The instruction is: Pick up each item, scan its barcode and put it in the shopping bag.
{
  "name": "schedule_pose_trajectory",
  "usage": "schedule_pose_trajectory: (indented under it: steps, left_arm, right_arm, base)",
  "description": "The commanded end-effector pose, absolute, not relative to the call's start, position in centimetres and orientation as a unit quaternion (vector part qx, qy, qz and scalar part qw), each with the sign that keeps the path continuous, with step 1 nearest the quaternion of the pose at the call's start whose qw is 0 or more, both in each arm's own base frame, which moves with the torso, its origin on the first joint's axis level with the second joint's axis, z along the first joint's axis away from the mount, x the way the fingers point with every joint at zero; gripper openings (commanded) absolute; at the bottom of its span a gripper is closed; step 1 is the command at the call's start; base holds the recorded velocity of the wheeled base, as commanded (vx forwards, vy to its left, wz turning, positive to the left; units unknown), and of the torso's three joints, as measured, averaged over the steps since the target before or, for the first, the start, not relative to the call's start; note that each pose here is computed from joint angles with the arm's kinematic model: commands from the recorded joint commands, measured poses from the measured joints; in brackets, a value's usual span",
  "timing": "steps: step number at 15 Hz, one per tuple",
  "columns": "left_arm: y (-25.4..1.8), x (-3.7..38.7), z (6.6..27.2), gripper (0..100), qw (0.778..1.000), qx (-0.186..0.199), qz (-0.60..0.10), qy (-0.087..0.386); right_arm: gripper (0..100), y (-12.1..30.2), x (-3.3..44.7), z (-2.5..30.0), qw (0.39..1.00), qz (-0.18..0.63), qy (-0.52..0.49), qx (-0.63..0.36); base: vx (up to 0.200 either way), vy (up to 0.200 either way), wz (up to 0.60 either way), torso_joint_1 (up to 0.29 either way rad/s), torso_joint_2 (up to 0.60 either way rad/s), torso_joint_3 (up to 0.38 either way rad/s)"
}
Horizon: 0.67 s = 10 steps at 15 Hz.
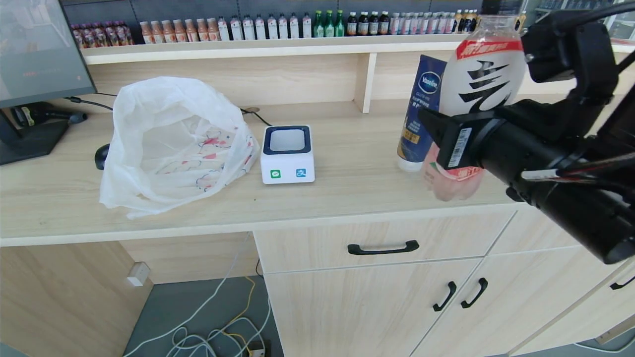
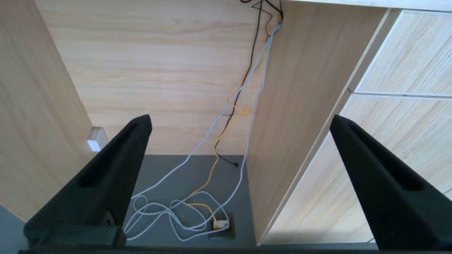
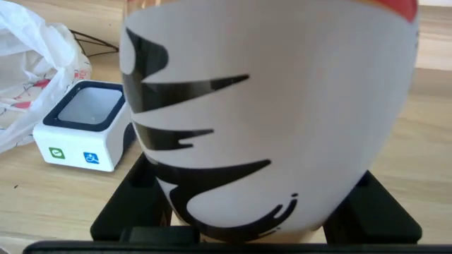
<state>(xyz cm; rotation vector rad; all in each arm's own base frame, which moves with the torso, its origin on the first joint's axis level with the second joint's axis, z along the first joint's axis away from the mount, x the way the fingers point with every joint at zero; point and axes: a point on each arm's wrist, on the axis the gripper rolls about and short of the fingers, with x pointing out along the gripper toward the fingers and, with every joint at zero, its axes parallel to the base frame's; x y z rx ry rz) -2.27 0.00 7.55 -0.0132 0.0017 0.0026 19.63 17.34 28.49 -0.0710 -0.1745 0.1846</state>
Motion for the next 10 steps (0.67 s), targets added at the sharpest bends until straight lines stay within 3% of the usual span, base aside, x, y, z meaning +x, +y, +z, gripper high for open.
schedule_pose_trajectory:
  steps: [1,10]
  left_arm:
    - [0.0,-2.3,7.6,100,1.000,-0.007,0.002,0.001]
    - [0.0,-2.3,7.6,100,1.000,-0.007,0.002,0.001]
  right_arm:
    - [0,14.8,16.7,28.9,0.990,0.094,-0.101,-0.024]
    - [0,14.7,13.6,23.4,0.985,0.150,-0.086,-0.022]
  base:
    - [0.000,0.000,0.00,0.000,0.00,0.000]
    - [0.000,0.000,0.00,0.000,0.00,0.000]
